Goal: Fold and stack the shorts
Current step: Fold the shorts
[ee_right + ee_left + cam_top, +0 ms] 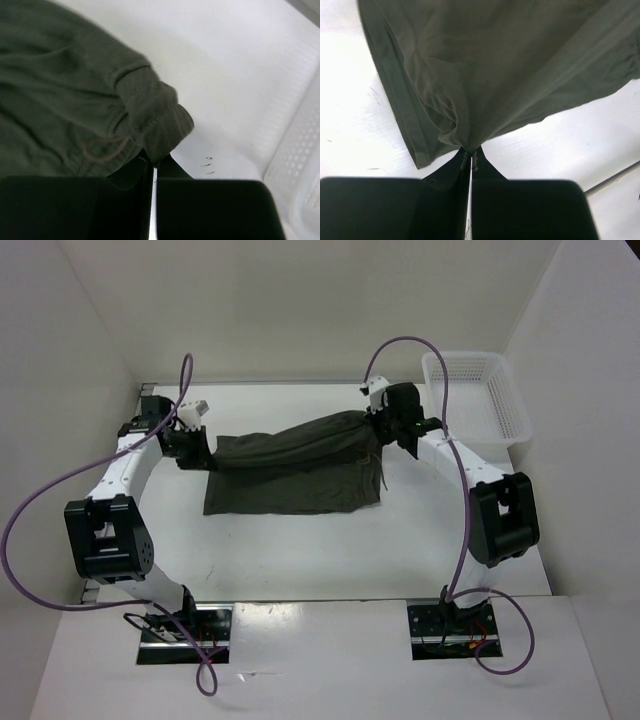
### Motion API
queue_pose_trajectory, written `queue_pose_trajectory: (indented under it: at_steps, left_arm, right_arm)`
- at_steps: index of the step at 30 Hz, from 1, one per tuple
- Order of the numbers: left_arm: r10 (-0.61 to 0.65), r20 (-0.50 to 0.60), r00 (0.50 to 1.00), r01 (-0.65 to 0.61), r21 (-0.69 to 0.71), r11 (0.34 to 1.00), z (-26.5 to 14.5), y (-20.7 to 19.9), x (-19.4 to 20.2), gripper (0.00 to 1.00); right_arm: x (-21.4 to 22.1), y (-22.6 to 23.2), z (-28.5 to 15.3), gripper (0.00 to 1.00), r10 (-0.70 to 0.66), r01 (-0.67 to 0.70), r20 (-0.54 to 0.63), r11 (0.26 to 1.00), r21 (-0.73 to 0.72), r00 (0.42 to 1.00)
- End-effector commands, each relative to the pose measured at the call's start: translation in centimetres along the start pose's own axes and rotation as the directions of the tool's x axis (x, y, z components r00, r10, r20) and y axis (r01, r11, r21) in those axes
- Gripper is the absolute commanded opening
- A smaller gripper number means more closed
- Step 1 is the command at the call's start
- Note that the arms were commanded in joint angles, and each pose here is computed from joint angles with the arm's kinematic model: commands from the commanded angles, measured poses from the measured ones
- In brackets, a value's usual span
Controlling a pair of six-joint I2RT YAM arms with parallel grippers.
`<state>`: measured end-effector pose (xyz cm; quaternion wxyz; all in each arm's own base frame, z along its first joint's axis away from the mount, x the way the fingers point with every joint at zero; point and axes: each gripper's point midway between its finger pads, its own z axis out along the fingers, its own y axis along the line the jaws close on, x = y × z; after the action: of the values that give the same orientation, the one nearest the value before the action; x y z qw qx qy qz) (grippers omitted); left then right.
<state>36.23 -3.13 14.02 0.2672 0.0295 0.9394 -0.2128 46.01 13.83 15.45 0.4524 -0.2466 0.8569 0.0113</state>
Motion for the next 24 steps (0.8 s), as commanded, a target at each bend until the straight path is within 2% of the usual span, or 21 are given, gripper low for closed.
queue_pose_trajectory:
  at_steps: [1,3,7,13,15,19,22,24]
  left_arm:
    - [-0.014,-0.083,0.996,0.012,-0.02,1.0,0.8,0.0,3.1,0.0]
    - [-0.039,-0.132,0.99,0.035,-0.034,0.999,1.3,0.4,5.1,0.0]
    - [-0.062,-0.177,0.982,0.052,-0.056,0.997,1.3,0.7,6.6,0.0]
    - [-0.086,-0.226,0.97,0.067,-0.09,0.994,1.3,1.3,7.6,0.0]
    - [-0.094,-0.243,0.965,0.069,-0.111,0.991,1.3,1.7,8.0,0.0]
    - [-0.131,-0.221,0.967,0.107,-0.119,0.987,0.4,2.5,7.3,0.0]
    - [-0.144,-0.199,0.969,0.123,-0.111,0.986,-0.7,2.4,6.0,0.0]
    - [-0.148,-0.207,0.967,0.127,-0.111,0.986,-1.0,2.3,6.0,0.0]
  right_arm:
    - [2.5,2.8,-0.7,0.0,-0.178,0.165,-0.044,0.963,-0.213,0.983]
    - [6.1,4.9,-1.9,0.0,-0.258,0.213,-0.093,0.916,-0.341,0.962]
    - [10.7,6.5,-4.7,0.0,-0.41,0.297,-0.14,0.821,-0.488,0.901]
    - [15.1,7.2,-7.9,0.0,-0.578,0.37,-0.155,0.682,-0.631,0.801]
    - [16.3,6.7,-8.1,0.0,-0.619,0.389,-0.175,0.662,-0.641,0.766]
    - [15.3,5.8,-8.0,0.0,-0.637,0.428,-0.17,0.668,-0.609,0.752]
    - [11.9,6.3,-8.9,0.0,-0.598,0.414,-0.1,0.656,-0.631,0.795]
    - [12.2,7.0,-10.0,0.0,-0.607,0.394,-0.089,0.612,-0.686,0.79]
